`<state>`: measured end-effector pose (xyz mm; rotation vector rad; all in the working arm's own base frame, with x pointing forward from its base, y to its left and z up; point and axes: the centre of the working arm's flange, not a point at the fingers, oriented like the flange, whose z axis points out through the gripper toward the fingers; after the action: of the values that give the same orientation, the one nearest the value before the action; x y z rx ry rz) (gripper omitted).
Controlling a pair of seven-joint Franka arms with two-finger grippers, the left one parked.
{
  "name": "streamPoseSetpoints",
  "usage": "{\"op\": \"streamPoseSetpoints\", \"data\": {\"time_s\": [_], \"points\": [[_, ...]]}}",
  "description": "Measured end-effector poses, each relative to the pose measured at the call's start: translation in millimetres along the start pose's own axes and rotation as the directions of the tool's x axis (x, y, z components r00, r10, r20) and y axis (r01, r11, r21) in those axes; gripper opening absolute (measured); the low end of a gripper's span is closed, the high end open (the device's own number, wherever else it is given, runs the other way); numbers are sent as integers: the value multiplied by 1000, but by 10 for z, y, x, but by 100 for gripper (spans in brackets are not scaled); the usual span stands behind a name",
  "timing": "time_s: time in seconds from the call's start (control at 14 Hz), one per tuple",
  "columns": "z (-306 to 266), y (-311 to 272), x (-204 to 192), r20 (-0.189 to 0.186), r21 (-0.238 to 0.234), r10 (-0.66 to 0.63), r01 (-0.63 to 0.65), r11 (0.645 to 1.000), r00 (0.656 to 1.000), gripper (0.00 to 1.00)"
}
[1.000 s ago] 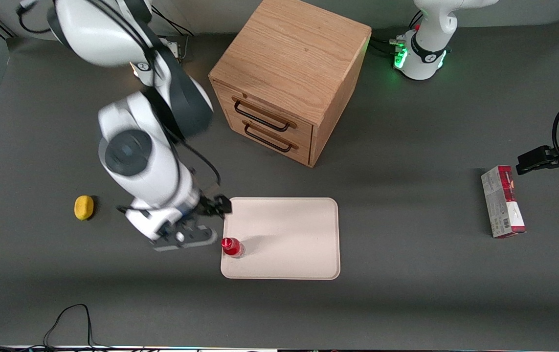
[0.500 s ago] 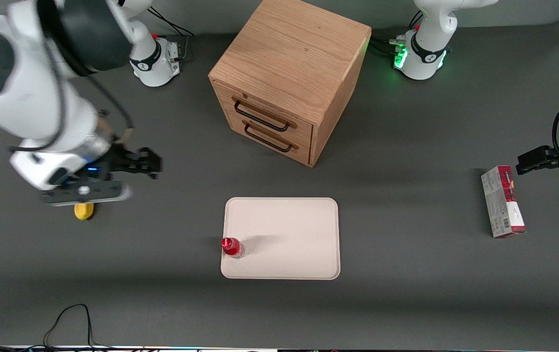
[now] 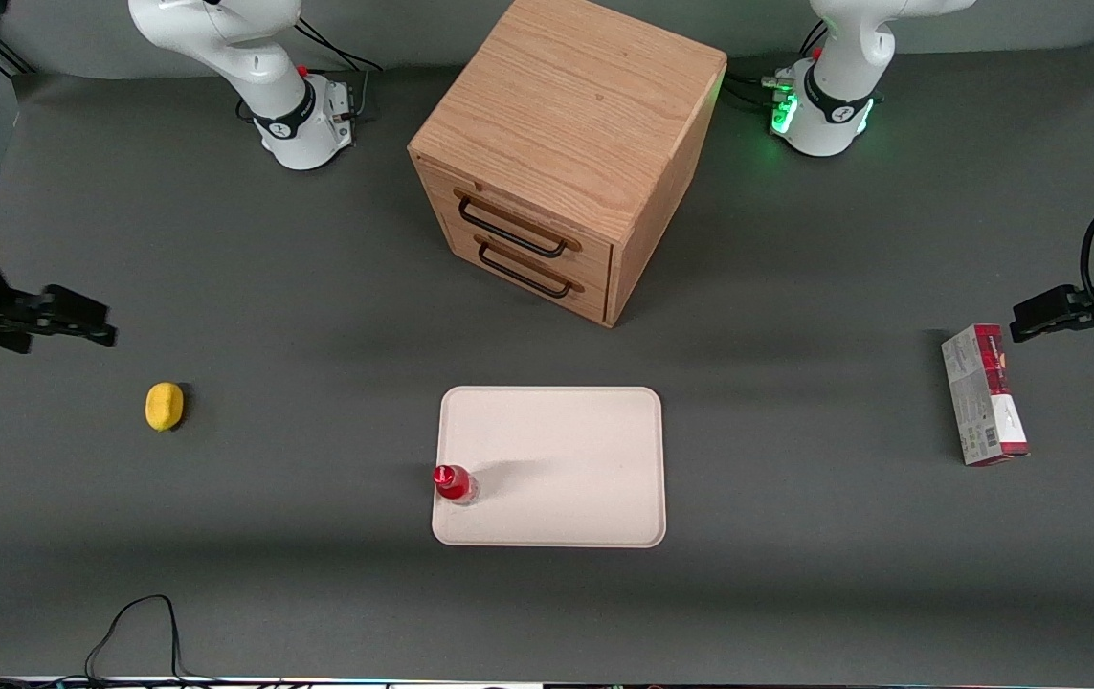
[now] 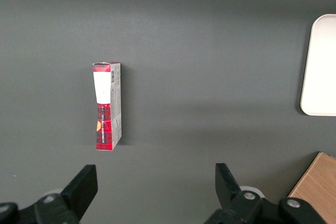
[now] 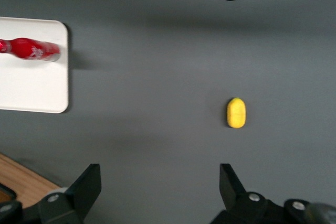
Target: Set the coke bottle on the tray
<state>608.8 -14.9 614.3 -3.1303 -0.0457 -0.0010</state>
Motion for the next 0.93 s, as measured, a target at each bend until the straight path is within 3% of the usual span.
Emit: {"op": "streamPoseSetpoints", "data": {"time_s": [0.29, 0.57, 0.93], "points": [[197, 173, -254, -23, 18, 4, -4, 1000, 1000, 100], [185, 145, -330, -16, -55, -16, 15, 998, 1000, 100], [169, 132, -370, 10, -58, 16, -15, 998, 1000, 100]]}}
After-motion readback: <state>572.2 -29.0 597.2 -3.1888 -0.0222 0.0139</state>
